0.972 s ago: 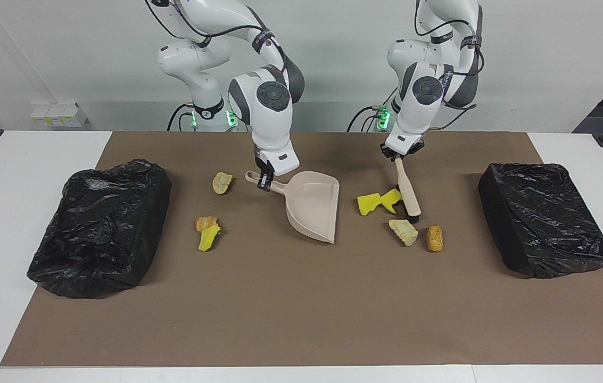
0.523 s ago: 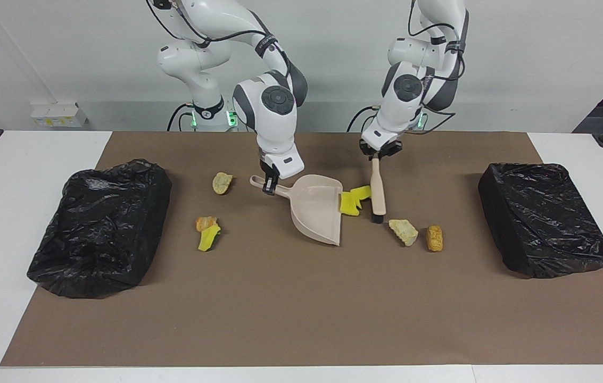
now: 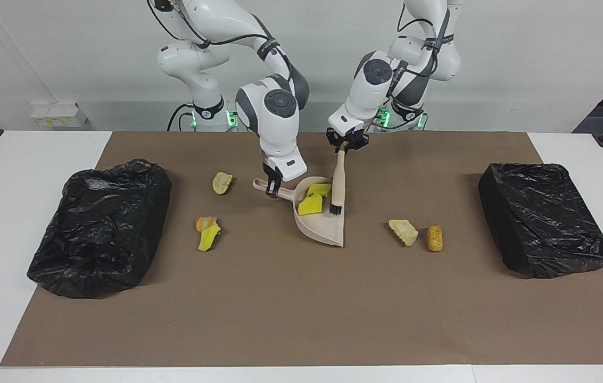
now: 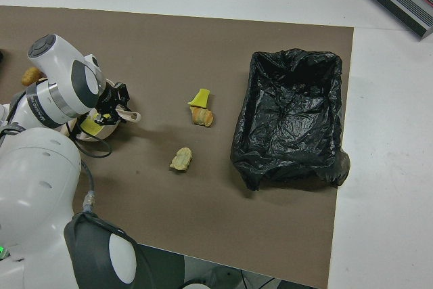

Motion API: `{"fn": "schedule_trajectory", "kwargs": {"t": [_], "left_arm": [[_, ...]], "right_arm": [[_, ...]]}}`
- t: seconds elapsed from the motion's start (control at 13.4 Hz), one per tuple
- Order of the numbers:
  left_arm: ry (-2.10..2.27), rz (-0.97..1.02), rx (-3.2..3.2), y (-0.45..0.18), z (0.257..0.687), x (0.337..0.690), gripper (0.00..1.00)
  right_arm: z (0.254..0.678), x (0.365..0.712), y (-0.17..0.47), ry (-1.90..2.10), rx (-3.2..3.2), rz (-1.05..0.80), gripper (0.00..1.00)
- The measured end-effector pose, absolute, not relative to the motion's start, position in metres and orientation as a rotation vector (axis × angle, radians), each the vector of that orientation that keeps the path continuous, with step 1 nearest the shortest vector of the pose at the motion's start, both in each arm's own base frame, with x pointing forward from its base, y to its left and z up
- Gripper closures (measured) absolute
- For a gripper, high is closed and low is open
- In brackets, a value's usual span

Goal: Sweep and dump trash in bin
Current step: 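Sweep the yellow sponges into the dustpan with the brush in the left gripper, then sweep the bread scraps toward the dustpan with the left gripper's brush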

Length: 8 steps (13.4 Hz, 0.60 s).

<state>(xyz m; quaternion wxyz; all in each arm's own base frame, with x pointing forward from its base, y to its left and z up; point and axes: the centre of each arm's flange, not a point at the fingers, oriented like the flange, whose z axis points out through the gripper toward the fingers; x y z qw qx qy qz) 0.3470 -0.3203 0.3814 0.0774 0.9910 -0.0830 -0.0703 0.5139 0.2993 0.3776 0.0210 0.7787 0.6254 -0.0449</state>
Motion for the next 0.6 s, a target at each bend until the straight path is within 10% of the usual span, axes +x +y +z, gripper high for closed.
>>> {"fn": "schedule_trajectory", "kwargs": {"t": [0.6], "left_arm": [[-0.111,-0.134,3.156,-0.229,0.388,0.426,0.74]], "right_arm": [[0.392,0.523,0.297,1.899,2.441,-0.100,0.68]]}}
